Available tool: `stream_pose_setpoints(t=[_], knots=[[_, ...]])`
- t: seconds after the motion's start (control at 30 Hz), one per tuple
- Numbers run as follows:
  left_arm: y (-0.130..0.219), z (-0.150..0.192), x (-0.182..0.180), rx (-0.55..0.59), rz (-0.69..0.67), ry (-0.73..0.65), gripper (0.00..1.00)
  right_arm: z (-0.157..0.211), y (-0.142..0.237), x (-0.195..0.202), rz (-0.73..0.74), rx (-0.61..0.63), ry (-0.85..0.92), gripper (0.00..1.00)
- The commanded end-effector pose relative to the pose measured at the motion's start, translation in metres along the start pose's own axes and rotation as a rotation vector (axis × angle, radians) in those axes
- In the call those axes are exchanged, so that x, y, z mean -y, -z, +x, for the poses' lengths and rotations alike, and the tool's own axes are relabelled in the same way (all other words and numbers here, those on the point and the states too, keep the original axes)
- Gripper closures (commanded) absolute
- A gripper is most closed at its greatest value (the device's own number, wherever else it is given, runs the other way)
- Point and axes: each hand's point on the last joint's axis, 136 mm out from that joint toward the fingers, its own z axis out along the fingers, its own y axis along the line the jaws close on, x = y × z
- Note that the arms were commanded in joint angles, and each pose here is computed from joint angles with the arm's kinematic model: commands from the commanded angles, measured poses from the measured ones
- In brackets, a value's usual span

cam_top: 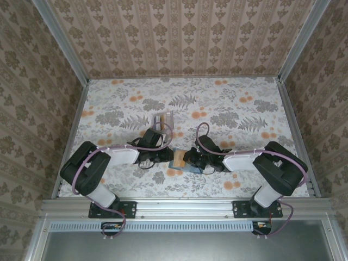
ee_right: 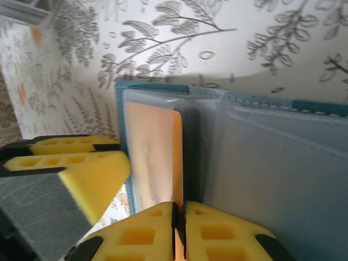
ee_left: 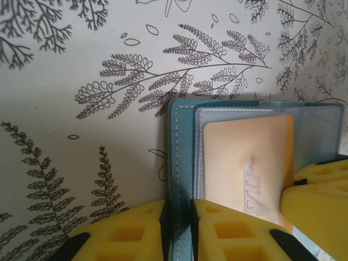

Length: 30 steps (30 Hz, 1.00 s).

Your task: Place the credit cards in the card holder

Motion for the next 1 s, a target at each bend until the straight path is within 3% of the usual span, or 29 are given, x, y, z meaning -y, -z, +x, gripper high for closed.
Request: stream_pose_setpoints(t=[0.0,0.43,0.53,0.97], knots=[[-0.005,0.02,-0.002,-0.071,0.008,0.03,0.8,0.004,-0.007,0.014,0.071,-0.012,-0.042,0.82],[-0.005,0.018,0.003,-0.072,0.023,0.04,0.8,0.005,0.006,0.009,0.088,-0.019,-0.017,0.66],[-0.007,0.016,0.008,-0.069,0.048,0.044,0.81,0.005,-0.003,-0.001,0.044,-0.036,-0.021,0.74],[0.001,0.018,0.011,-0.069,0.074,0.077,0.82,0.004,-0.005,-0.004,0.066,-0.07,-0.011,0.64]])
